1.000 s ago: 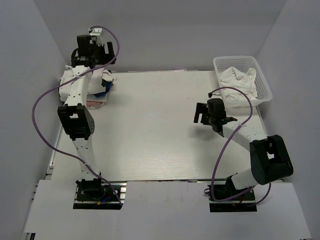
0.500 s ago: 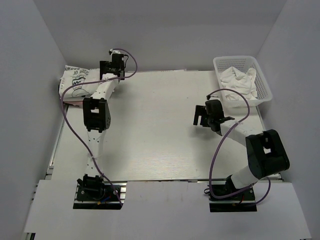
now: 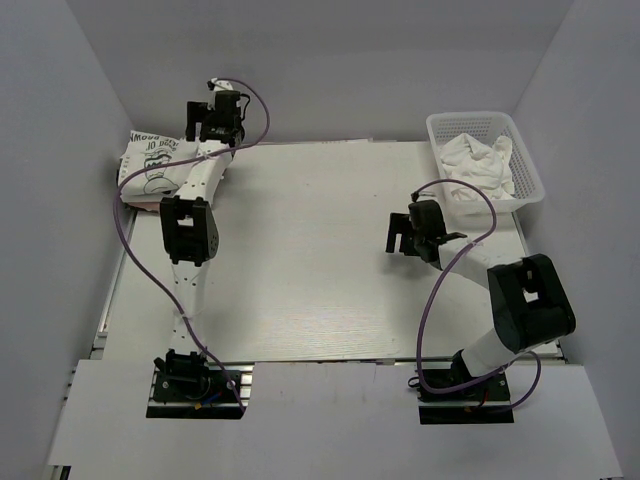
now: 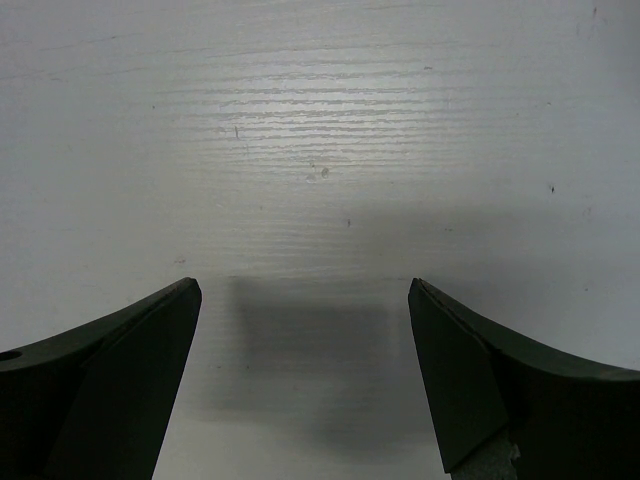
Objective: Fold and stack the t-shirts
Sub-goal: Smooth out wrinkles on the folded tshirt
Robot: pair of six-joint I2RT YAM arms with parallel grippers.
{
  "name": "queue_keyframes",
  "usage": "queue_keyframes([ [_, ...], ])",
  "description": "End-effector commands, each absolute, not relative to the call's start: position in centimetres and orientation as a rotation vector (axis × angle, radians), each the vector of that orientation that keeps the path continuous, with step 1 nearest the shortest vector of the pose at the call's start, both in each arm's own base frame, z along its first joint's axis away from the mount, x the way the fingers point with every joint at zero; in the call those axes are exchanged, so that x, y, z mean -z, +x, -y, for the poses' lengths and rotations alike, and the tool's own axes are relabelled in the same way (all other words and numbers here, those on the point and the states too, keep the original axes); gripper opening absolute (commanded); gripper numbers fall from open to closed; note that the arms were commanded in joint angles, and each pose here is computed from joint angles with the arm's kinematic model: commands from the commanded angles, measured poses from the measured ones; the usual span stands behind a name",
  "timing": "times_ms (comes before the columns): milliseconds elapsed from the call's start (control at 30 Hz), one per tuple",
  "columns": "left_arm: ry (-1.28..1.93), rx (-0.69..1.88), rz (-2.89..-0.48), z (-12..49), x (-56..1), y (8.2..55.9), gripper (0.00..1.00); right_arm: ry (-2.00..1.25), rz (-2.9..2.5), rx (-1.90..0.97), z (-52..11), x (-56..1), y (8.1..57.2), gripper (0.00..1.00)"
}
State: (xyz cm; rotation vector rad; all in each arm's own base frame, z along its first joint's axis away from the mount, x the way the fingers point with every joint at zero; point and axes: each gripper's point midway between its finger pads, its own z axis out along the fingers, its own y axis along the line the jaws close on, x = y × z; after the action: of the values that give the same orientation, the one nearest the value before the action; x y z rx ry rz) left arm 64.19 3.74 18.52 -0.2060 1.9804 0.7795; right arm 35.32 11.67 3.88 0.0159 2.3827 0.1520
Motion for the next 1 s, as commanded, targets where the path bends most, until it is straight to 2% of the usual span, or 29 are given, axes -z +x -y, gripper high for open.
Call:
queue_keyframes([
  [0, -0.113, -0.644, -1.966, -2.4, -21.7, 65.2, 1.00, 0.013, -2.346, -0.171, -12.4, -5.2, 36.8, 0.90],
  [100, -0.022, -0.517, -2.039, -1.5, -19.2, 65.7, 1.00, 0.015, -2.359, -0.166, -12.3, -4.9, 36.7, 0.90],
  [233, 0.039, -0.536, -2.081, -1.5, -16.7, 66.0, 1.00, 0.013, -2.368, -0.162, -12.4, -4.8, 36.8, 0.90],
  [533, -0.036, -0.831, -2.062, -5.2, -15.0, 65.0, 1.00, 0.008, -2.382, -0.144, -12.2, -4.3, 36.9, 0.90],
  [700, -0.083, -0.863, -2.056, -6.8, -15.7, 64.3, 1.00, 0.006, -2.389, -0.156, -12.4, -4.2, 36.9, 0.90],
  [833, -0.162, -0.910, -2.008, -8.1, -17.2, 63.9, 0.90, 0.010, -2.389, -0.159, -12.5, -4.2, 36.8, 0.90],
  [867, -0.175, -0.917, -1.995, -8.2, -18.0, 63.7, 0.75, 0.012, -2.390, -0.161, -12.4, -4.1, 36.8, 0.90],
  [900, -0.194, -0.904, -1.983, -8.2, -18.6, 63.7, 0.66, 0.008, -2.386, -0.166, -12.6, -4.3, 36.9, 0.90],
  [967, -0.196, -0.866, -1.978, -8.5, -19.0, 63.9, 0.64, 0.007, -2.388, -0.171, -12.7, -4.2, 36.8, 0.90],
])
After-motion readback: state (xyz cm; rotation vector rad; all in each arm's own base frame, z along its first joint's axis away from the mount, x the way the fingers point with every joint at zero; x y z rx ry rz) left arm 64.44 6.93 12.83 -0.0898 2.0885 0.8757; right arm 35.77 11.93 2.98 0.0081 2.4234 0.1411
